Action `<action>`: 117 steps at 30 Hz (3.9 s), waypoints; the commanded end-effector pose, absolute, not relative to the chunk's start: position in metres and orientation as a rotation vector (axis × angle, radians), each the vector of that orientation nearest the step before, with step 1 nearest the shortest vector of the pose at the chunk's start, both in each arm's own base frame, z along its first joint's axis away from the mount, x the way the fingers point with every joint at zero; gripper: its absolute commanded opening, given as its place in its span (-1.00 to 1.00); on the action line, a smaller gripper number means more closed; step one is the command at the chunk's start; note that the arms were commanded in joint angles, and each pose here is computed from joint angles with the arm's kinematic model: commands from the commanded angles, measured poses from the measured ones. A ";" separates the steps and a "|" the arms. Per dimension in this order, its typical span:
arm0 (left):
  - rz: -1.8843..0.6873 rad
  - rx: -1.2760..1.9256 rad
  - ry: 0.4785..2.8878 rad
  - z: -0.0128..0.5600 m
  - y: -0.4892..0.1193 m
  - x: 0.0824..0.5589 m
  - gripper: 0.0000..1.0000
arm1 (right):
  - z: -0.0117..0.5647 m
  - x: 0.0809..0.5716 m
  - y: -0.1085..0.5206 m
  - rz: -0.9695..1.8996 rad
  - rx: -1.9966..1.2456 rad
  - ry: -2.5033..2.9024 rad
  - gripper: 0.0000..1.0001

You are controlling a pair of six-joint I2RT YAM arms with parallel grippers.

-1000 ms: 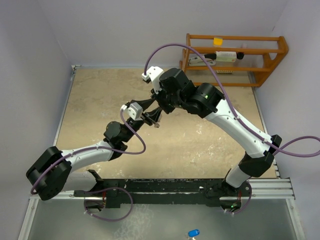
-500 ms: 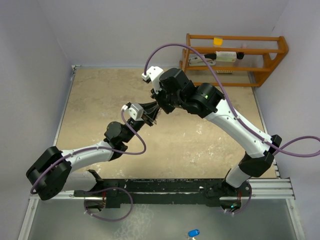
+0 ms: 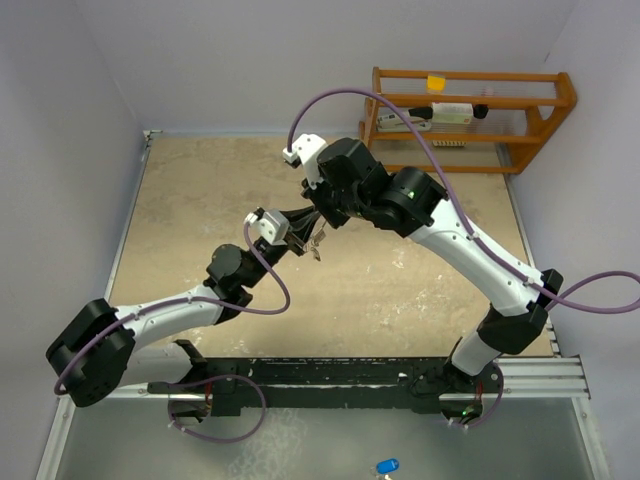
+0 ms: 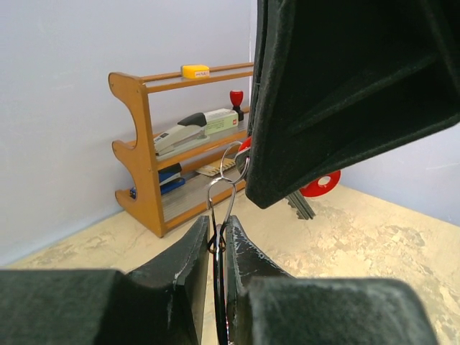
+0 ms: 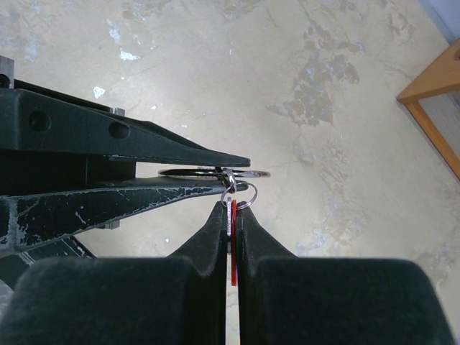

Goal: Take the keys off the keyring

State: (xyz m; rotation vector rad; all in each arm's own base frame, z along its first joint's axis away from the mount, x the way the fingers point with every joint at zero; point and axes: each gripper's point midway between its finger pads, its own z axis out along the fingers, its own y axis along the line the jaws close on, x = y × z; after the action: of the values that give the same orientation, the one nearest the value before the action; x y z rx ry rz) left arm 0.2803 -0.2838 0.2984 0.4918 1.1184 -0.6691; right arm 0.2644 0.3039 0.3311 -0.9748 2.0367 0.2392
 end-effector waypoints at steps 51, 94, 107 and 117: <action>-0.807 0.555 0.981 0.335 -0.306 0.262 -0.31 | 0.361 0.254 0.282 0.218 -0.943 2.016 -1.00; -0.693 0.484 1.094 0.316 -0.290 0.282 -1.00 | 0.368 0.258 0.283 0.228 -0.914 1.984 -1.00; -0.740 0.572 1.078 0.314 -0.294 0.263 -0.11 | 0.372 0.261 0.277 0.178 -0.934 1.962 -1.00; -0.644 0.674 1.087 0.327 -0.284 0.255 -0.09 | 0.379 0.242 0.261 0.176 -1.040 1.967 -1.00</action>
State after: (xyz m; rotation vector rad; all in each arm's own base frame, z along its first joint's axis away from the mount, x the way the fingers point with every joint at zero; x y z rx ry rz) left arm 0.2593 -0.2873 0.3078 0.6160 1.1227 -0.6935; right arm 0.2556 0.2754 0.3447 -1.0346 2.0464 0.1321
